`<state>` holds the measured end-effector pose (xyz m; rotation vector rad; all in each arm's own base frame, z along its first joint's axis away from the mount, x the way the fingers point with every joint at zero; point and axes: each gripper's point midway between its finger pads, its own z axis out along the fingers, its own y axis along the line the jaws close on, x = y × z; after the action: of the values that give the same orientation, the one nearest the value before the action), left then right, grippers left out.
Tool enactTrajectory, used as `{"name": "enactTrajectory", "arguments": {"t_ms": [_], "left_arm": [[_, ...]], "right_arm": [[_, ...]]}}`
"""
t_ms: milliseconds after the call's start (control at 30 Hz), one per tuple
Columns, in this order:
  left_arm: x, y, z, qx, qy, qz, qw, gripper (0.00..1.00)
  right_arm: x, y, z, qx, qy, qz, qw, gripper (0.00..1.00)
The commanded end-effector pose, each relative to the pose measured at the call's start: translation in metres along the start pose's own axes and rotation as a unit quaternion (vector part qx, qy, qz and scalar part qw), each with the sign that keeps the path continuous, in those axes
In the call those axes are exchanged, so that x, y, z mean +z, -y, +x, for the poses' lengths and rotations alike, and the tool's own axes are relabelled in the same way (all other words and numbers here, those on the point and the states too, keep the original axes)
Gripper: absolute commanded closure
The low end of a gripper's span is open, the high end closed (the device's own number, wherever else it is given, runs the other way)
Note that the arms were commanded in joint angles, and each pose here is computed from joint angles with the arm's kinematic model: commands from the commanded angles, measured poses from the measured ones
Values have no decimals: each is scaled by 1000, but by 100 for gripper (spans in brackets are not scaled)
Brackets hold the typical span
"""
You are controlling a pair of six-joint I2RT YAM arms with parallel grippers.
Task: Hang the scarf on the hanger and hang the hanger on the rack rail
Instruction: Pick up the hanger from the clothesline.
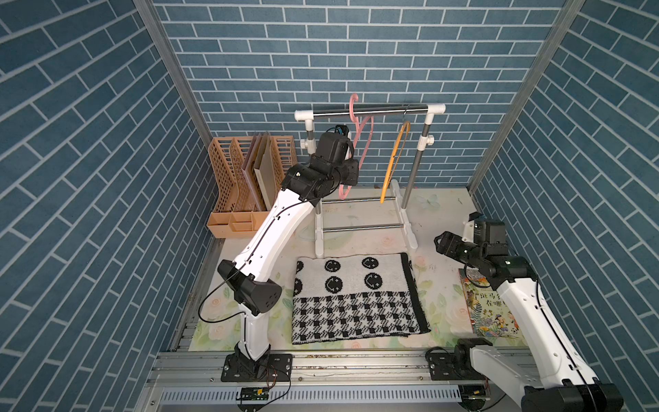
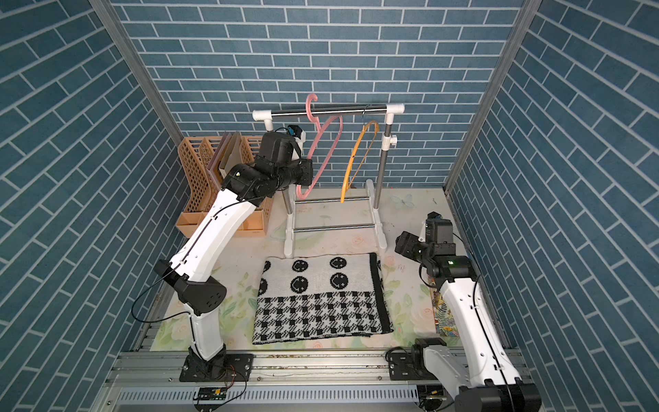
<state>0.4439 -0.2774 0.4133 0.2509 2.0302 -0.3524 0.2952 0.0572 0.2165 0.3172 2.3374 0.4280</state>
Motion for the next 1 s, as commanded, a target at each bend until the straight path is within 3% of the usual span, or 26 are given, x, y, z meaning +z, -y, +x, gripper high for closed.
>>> {"name": "enactTrajectory", "arguments": {"t_ms": [0, 233, 500, 633, 767, 867, 967], "left_arm": [[-43, 5, -70, -3, 137, -11, 991, 100], [-95, -7, -62, -29, 154, -15, 987, 100], [-150, -19, -18, -55, 139, 18, 989, 100], [-168, -27, 25, -68, 95, 31, 993, 100], [-179, -43, 89, -115, 48, 30, 992, 100], [-182, -54, 147, -202, 25, 47, 978, 100], [-177, -58, 204, -306, 23, 80, 948, 100]], "right_arm": [[1, 0, 10, 6, -11, -6, 1000, 18], [3, 0, 17, 11, -12, -17, 1000, 19], [4, 0, 11, 11, 1, -13, 1000, 19], [3, 1, 12, 14, 3, -13, 1000, 19], [1, 2, 12, 23, 11, -14, 1000, 19], [0, 5, 12, 43, 26, -12, 999, 21], [-2, 4, 12, 71, 52, -30, 996, 21]]}}
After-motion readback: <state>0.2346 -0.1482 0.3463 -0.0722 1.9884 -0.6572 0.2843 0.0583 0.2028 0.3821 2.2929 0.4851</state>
